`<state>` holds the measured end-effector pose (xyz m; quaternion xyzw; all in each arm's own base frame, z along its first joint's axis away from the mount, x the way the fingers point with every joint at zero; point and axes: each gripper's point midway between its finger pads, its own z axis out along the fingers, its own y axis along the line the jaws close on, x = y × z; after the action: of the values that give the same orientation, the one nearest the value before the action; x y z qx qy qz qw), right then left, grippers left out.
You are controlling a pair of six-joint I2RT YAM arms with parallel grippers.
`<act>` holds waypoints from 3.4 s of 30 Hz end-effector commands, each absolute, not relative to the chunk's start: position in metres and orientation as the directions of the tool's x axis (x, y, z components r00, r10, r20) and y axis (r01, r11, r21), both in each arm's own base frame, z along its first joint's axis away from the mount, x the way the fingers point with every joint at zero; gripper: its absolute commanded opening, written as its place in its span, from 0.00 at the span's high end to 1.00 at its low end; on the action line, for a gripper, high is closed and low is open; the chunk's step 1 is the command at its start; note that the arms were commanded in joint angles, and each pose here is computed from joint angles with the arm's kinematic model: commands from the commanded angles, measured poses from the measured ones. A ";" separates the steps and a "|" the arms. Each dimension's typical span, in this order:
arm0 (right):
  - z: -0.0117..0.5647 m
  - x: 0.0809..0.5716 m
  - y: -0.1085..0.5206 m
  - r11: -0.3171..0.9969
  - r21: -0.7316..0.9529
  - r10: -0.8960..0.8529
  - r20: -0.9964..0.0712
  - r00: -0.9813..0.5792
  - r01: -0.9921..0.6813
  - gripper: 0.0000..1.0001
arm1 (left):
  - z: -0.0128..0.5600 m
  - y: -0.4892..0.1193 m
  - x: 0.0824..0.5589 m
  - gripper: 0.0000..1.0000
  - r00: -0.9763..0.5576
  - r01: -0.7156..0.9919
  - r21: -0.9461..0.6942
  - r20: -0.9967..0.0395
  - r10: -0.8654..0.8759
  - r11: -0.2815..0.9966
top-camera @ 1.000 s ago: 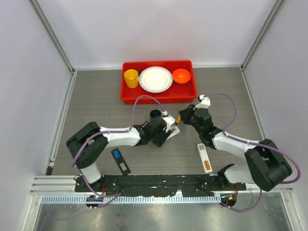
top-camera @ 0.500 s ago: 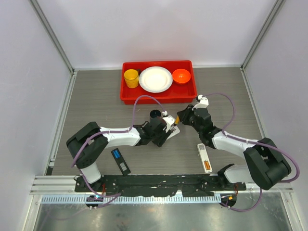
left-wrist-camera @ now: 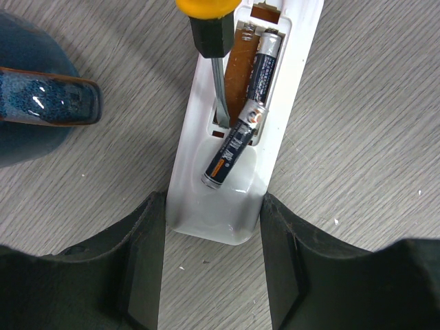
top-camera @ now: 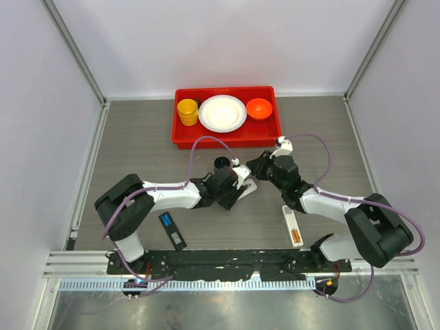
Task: Unload the batteries from the remote control
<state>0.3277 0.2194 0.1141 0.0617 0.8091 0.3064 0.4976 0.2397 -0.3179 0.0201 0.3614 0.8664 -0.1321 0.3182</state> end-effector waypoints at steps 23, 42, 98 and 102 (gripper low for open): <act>0.182 0.325 0.233 0.742 0.596 0.463 -0.787 -0.408 -0.308 0.99 | 0.026 -0.310 0.233 0.40 -0.537 0.712 -0.014 -0.656 0.531 0.702; 0.176 0.324 0.226 0.764 0.580 0.452 -0.794 -0.406 -0.284 0.99 | 0.066 -0.312 0.230 0.27 -0.471 0.725 -0.081 -0.783 0.407 0.684; 0.162 0.320 0.199 0.834 0.515 0.421 -0.827 -0.374 -0.200 0.99 | 0.033 -0.343 0.196 0.33 -0.485 0.826 -0.139 -0.671 0.561 0.546; 0.161 0.322 0.200 0.834 0.514 0.419 -0.826 -0.377 -0.200 0.99 | 0.036 -0.350 0.185 0.35 -0.471 0.852 -0.185 -0.677 0.565 0.489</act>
<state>0.3143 0.1993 0.1432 0.0680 0.7987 0.2763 0.5301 0.2030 -0.3307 0.0242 0.4075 0.8401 -0.2006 0.2964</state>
